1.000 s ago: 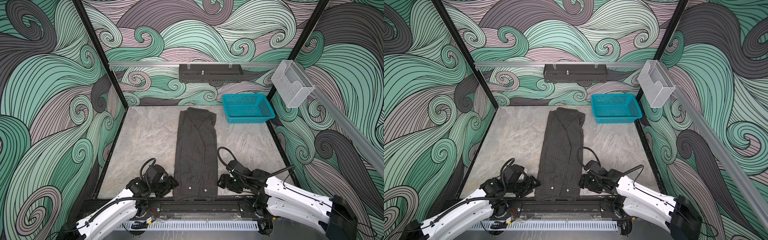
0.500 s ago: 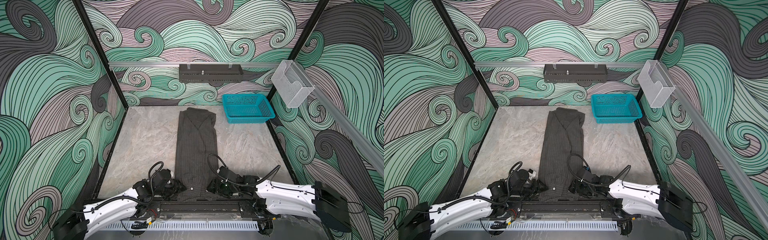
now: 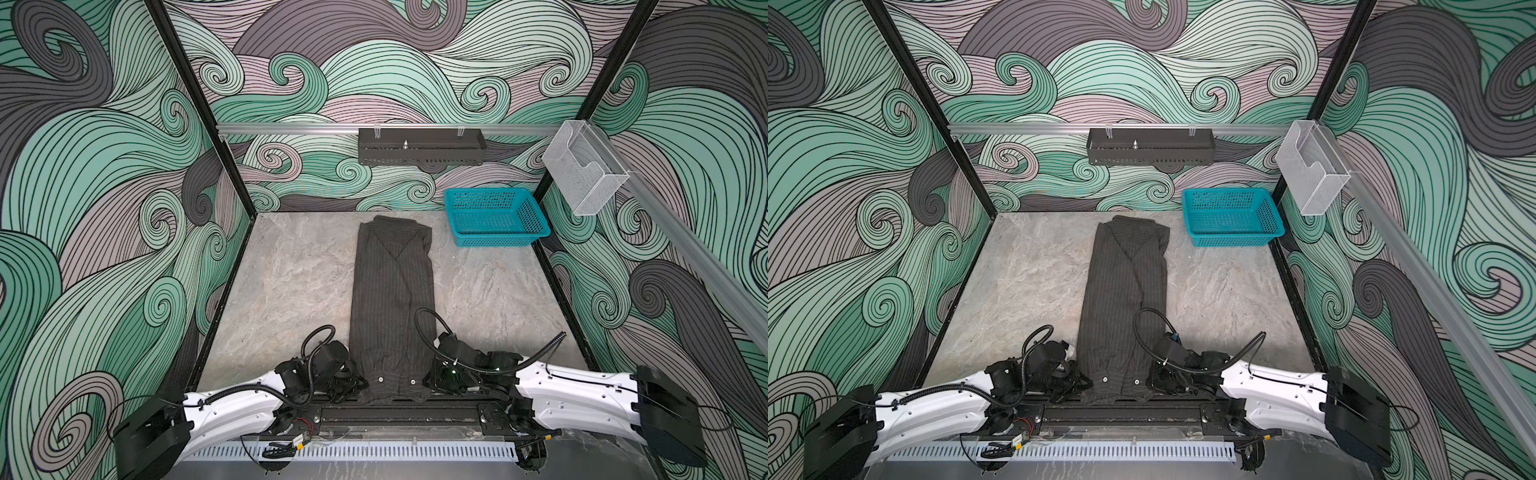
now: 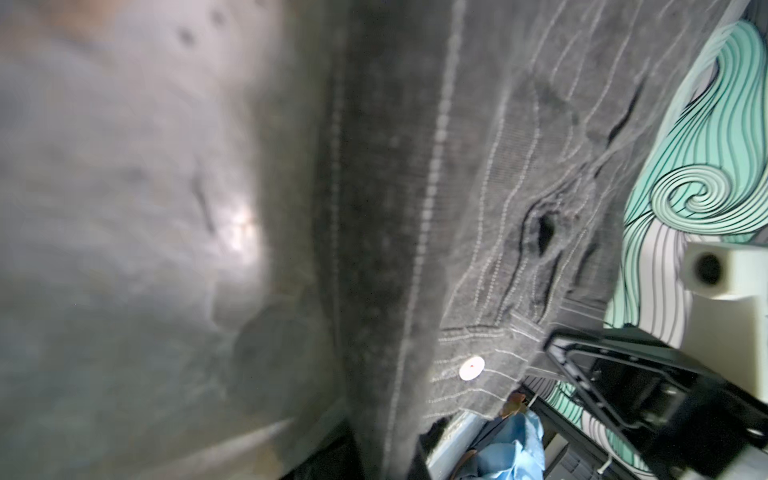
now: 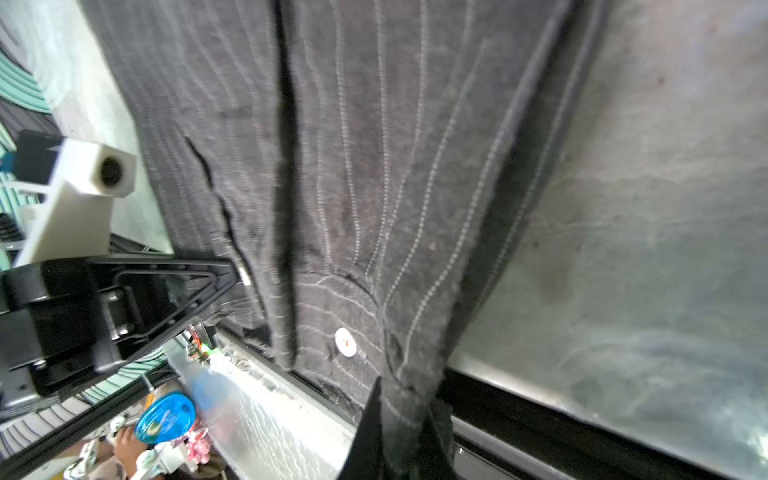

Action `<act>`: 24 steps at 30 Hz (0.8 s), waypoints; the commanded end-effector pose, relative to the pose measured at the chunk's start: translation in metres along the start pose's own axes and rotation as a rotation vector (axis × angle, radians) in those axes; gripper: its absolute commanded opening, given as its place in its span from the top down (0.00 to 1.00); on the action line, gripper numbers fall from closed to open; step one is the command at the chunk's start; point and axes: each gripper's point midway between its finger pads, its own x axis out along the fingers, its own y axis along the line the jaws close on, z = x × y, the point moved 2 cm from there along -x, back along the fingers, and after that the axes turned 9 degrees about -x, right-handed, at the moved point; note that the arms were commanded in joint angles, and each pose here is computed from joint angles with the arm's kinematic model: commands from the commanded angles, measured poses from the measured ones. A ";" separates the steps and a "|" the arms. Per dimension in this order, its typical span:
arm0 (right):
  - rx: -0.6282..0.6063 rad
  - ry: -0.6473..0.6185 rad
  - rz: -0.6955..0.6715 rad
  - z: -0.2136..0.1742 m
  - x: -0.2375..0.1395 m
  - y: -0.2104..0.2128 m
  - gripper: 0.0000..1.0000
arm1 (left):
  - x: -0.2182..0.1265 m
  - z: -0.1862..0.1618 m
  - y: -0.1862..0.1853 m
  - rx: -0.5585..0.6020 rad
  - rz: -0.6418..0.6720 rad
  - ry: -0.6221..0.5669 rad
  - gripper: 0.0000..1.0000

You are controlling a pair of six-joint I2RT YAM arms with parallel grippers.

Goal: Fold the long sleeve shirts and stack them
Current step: 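Grasp the shirt's near end with both grippers and lift it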

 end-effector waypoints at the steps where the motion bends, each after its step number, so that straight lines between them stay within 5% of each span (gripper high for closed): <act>1: -0.021 0.060 -0.021 -0.011 -0.005 0.000 0.95 | -0.002 -0.007 0.003 0.012 0.051 -0.005 1.00; 10: -0.039 0.076 0.015 -0.027 -0.028 0.015 1.00 | -0.022 -0.026 -0.021 0.043 -0.016 -0.031 1.00; 15: -0.036 -0.035 0.080 0.000 -0.056 0.034 0.95 | -0.053 -0.012 -0.062 0.077 -0.165 -0.158 1.00; 24: 0.051 -0.064 0.066 0.063 -0.084 0.047 0.97 | -0.084 0.029 -0.126 0.061 -0.254 -0.167 1.00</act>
